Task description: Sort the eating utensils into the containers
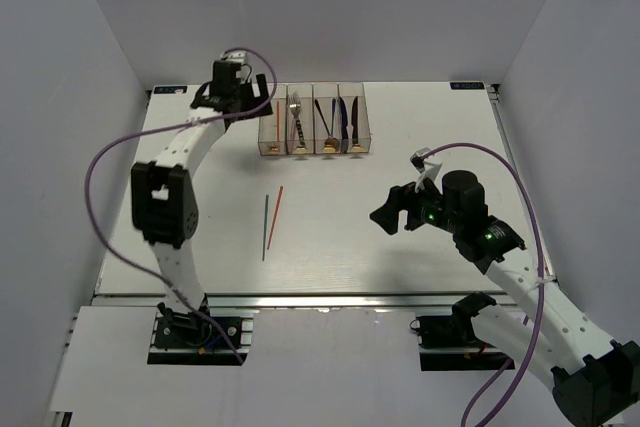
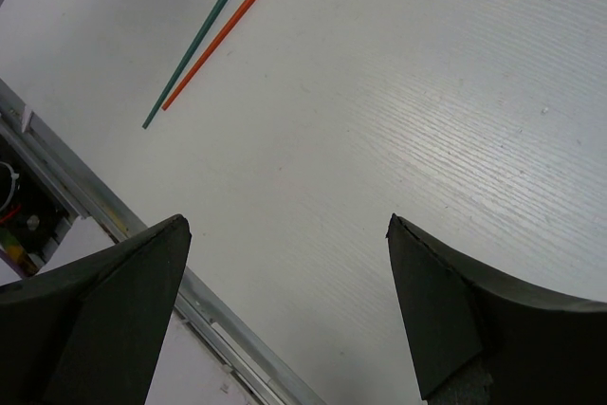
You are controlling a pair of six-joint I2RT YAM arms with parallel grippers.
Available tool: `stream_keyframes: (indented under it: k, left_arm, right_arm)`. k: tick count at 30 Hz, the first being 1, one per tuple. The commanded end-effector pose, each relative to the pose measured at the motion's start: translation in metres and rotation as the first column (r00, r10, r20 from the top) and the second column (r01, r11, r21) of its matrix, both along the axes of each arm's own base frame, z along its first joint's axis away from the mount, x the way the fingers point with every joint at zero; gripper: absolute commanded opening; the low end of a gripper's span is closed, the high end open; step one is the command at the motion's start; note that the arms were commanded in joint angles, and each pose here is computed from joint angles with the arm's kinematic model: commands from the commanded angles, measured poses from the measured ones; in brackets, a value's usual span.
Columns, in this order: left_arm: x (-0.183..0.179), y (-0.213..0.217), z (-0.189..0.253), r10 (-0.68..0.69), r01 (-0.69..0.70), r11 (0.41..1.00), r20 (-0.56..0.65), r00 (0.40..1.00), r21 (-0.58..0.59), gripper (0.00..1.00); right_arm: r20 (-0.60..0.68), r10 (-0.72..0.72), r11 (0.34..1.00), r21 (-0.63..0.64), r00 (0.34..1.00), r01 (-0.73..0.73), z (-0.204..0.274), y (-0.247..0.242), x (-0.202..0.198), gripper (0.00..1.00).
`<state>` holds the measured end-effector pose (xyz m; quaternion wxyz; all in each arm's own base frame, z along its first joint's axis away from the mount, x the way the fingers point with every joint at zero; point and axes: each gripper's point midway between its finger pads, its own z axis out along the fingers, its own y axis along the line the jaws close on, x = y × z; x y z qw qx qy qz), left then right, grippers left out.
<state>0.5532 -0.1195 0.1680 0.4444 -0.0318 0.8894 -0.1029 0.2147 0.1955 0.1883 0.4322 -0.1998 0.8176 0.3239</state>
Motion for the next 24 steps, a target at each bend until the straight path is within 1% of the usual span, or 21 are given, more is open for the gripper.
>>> stream_keyframes:
  k: [1,2,3,4,5,6,9,11,12,13,16,18,21,24]
  left_arm:
    - [-0.060,0.012,0.078,0.069,-0.062,0.997,0.144,0.987,-0.052,0.98]
    - [-0.077,0.006,0.071,0.057,-0.050,0.998,0.143,0.988,-0.049,0.98]
    - [-0.107,0.010,0.050,0.069,-0.065,0.997,0.103,0.992,-0.043,0.96]
    - [-0.122,0.014,0.038,0.088,-0.086,0.996,0.074,0.993,-0.027,0.87]
    - [-0.135,0.015,0.027,0.112,-0.112,0.994,0.055,0.992,-0.004,0.83]
    - [-0.154,0.020,0.009,0.128,-0.128,0.992,0.017,0.992,0.020,0.80]
    - [-0.179,0.014,-0.016,0.115,-0.114,0.993,-0.043,0.992,0.037,0.63]
    - [-0.198,-0.002,-0.031,0.069,-0.064,0.996,-0.086,0.994,0.061,0.59]
    - [-0.205,0.000,-0.041,0.089,-0.080,0.992,-0.093,0.992,0.100,0.58]
    - [-0.210,-0.002,-0.044,0.085,-0.074,0.991,-0.088,0.993,0.115,0.58]
    - [-0.223,0.001,-0.071,0.092,-0.074,0.988,-0.135,0.987,0.133,0.58]
    - [-0.224,-0.002,-0.080,0.084,-0.066,0.991,-0.149,0.985,0.119,0.58]
    - [-0.226,-0.018,-0.095,0.022,-0.011,0.998,-0.180,0.983,0.066,0.58]
    - [-0.227,-0.016,-0.111,0.034,-0.015,0.996,-0.212,0.977,0.088,0.58]
  right_arm:
    - [0.064,-0.049,0.998,0.041,0.997,0.046,0.027,-0.001,0.010,0.89]
    - [0.061,-0.039,0.998,0.047,0.997,0.036,0.027,0.000,0.008,0.89]
    - [0.055,-0.022,0.998,0.055,0.998,0.019,0.026,0.003,0.006,0.89]
    - [0.049,-0.016,0.998,0.062,0.999,0.013,0.026,0.004,0.005,0.89]
    - [0.037,-0.010,0.998,0.062,0.999,0.007,0.023,0.005,0.003,0.89]
    - [0.030,0.000,0.998,0.064,1.000,-0.002,0.021,0.006,0.001,0.89]
    - [0.012,0.000,0.998,0.068,1.000,0.000,0.014,0.005,-0.002,0.89]
    - [0.009,0.000,0.998,0.069,1.000,-0.001,0.010,0.006,-0.003,0.89]
    - [-0.008,-0.003,0.998,0.059,1.000,0.003,0.003,0.005,-0.002,0.89]
    - [-0.022,-0.001,0.999,0.051,1.000,0.002,-0.002,0.005,-0.002,0.89]
    - [-0.066,0.017,0.999,0.034,0.998,-0.015,-0.015,0.007,-0.006,0.89]
    - [-0.059,0.016,0.999,0.041,0.998,-0.014,-0.015,0.007,-0.007,0.89]
    - [-0.053,0.011,0.999,0.036,0.999,-0.009,-0.016,0.005,-0.006,0.89]
    - [-0.059,0.021,1.000,0.017,0.998,-0.020,-0.019,0.005,-0.005,0.89]
